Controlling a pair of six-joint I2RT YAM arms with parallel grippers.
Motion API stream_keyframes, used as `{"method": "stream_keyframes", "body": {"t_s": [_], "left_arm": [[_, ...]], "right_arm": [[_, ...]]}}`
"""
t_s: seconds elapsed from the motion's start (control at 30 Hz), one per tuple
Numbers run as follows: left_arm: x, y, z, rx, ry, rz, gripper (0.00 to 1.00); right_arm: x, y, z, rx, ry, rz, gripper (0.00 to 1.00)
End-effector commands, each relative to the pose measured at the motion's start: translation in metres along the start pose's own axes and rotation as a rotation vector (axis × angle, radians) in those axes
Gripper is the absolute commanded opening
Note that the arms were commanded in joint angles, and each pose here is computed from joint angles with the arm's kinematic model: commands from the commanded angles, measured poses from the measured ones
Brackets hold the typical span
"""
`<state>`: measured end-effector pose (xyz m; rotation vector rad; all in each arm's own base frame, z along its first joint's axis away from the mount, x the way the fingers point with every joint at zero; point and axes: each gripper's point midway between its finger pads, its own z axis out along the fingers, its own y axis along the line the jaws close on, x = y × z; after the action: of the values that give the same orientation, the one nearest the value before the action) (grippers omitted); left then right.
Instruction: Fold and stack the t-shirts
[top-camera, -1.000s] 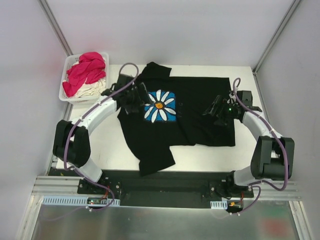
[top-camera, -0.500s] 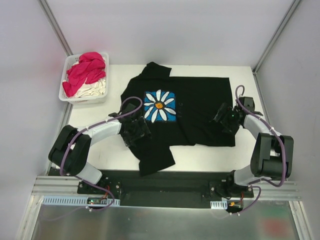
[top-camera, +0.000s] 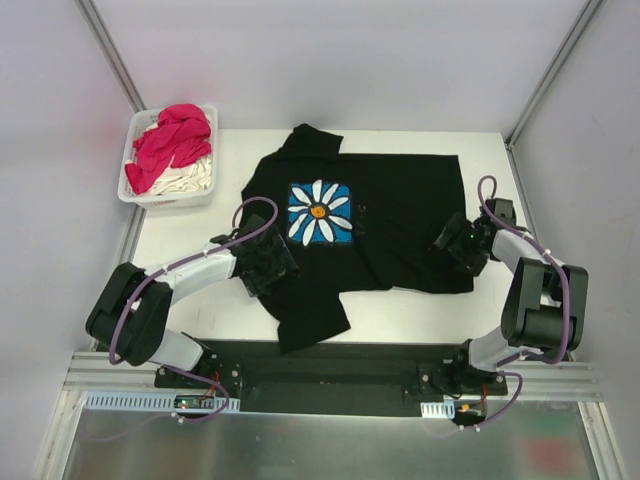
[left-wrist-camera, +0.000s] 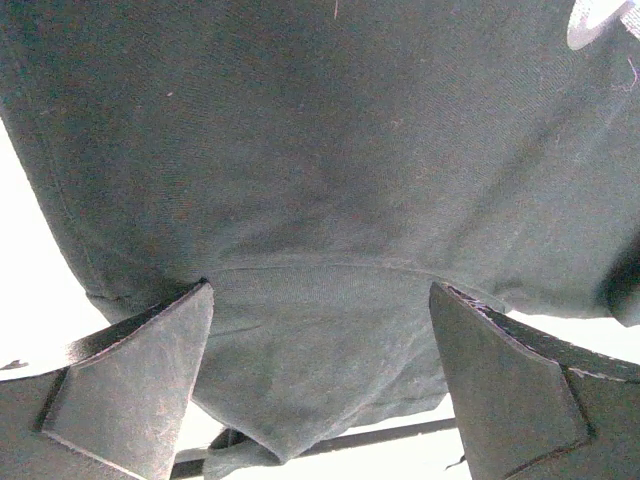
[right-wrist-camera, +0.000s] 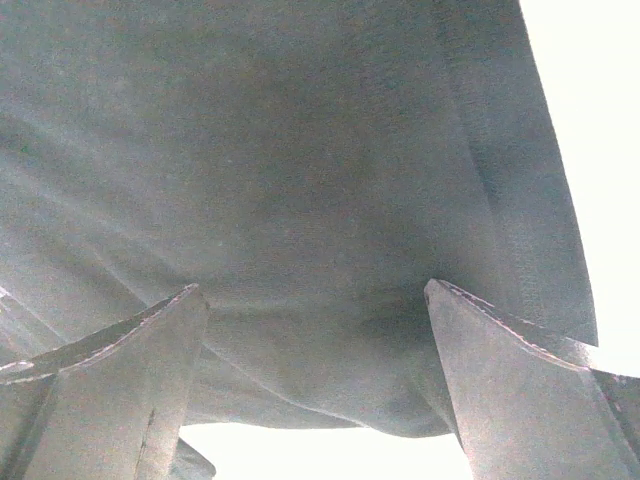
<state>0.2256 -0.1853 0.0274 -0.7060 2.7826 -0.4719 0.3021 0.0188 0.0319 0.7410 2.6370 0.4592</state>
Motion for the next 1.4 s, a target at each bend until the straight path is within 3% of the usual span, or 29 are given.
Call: {"method": "stream_keyframes", "body": {"t_s": [0.0, 0.27, 0.47, 0.6, 0.73, 0.83, 0.87, 0.97, 1.0, 1.03, 1.2, 1.37], "left_arm": [[0.017, 0.059, 0.001, -0.195, 0.002, 0.002, 0.91], [0.010, 0.061, -0.008, -0.203, -0.027, 0.066, 0.91], [-0.021, -0.007, -0.045, -0.013, -0.088, 0.231, 0.91], [-0.061, -0.070, -0.100, 0.144, -0.241, 0.311, 0.94], [-0.111, -0.102, -0.124, 0.136, -0.399, 0.371, 0.96], [-0.167, -0.122, -0.124, 0.090, -0.531, 0.385, 0.97], [-0.182, -0.124, -0.106, 0.068, -0.530, 0.367, 0.97], [-0.231, -0.142, -0.083, 0.181, -0.545, 0.253, 0.96], [-0.238, -0.154, -0.082, 0.245, -0.526, 0.216, 0.95], [-0.251, -0.152, -0.078, 0.255, -0.534, 0.182, 0.95], [-0.274, -0.179, -0.043, 0.385, -0.513, 0.182, 0.95], [-0.293, -0.179, 0.004, 0.406, -0.444, 0.104, 0.96]], "right_arm": [[0.001, -0.054, 0.002, 0.184, 0.001, 0.024, 0.96], [-0.010, -0.040, -0.016, 0.096, -0.028, 0.025, 0.96], [-0.028, 0.029, -0.070, -0.156, -0.097, -0.107, 0.96], [-0.061, 0.083, -0.115, -0.309, -0.212, -0.179, 0.96], [-0.084, 0.139, -0.138, -0.412, -0.341, -0.337, 0.96], [-0.114, 0.155, -0.129, -0.358, -0.470, -0.409, 0.96], [-0.124, 0.155, -0.120, -0.338, -0.488, -0.402, 0.96], [-0.153, 0.169, -0.084, -0.363, -0.431, -0.368, 0.96], [-0.148, 0.171, -0.051, -0.398, -0.326, -0.347, 0.96], [-0.161, 0.188, -0.055, -0.452, -0.333, -0.361, 0.96], [-0.184, 0.196, -0.006, -0.456, -0.284, -0.325, 0.96], [-0.208, 0.182, 0.041, -0.414, -0.255, -0.237, 0.96]]}}
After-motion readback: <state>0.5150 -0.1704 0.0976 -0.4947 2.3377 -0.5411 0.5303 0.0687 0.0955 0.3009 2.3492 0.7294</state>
